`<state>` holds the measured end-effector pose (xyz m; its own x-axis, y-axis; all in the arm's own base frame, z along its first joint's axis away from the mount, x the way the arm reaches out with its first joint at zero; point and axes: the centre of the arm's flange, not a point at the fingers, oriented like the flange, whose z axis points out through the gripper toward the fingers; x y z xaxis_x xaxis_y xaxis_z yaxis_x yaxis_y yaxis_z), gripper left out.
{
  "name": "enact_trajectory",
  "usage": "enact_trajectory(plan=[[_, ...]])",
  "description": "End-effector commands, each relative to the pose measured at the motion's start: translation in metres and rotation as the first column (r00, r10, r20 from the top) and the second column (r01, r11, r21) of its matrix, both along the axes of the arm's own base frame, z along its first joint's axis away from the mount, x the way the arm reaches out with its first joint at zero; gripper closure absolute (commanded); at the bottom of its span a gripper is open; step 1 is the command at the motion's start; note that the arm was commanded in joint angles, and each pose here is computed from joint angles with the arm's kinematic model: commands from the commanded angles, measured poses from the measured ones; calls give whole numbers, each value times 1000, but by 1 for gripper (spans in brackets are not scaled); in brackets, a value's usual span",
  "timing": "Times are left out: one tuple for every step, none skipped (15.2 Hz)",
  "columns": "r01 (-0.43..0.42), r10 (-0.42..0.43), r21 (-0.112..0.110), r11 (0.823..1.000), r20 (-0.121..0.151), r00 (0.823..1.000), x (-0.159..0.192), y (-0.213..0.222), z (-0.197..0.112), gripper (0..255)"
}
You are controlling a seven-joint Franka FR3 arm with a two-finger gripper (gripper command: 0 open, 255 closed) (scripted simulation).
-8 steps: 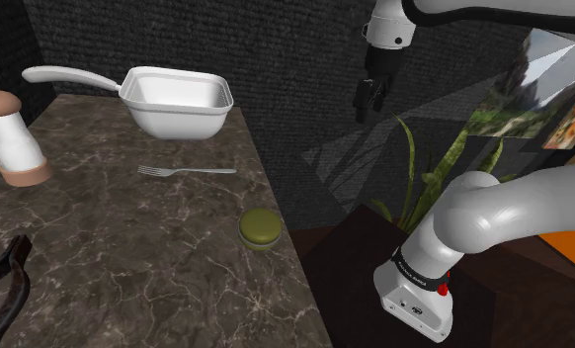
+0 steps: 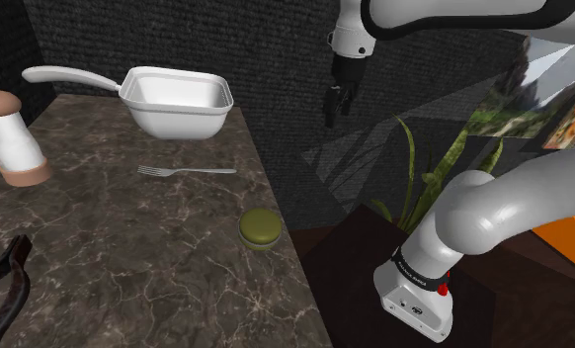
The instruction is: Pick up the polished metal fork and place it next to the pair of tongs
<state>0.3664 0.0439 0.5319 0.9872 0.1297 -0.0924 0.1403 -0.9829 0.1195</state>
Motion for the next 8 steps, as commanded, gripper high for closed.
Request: enact_trajectory(plan=[[-41, 41, 12, 999, 5, 999, 18, 14, -9, 0], [-62, 62, 18, 998, 7, 998, 27, 21, -14, 0], [-82, 82, 23, 996, 9, 997, 36, 28, -19, 0], [-102, 102, 29, 994, 11, 995, 45, 35, -24, 0], [-122, 122, 34, 992, 14, 992, 53, 42, -29, 0], [-142, 142, 39, 989, 16, 990, 62, 50, -34, 0], [-163, 162, 44, 986, 19, 987, 70, 58, -39, 0], [-183, 182, 50, 982, 21, 983, 78, 66, -44, 0]])
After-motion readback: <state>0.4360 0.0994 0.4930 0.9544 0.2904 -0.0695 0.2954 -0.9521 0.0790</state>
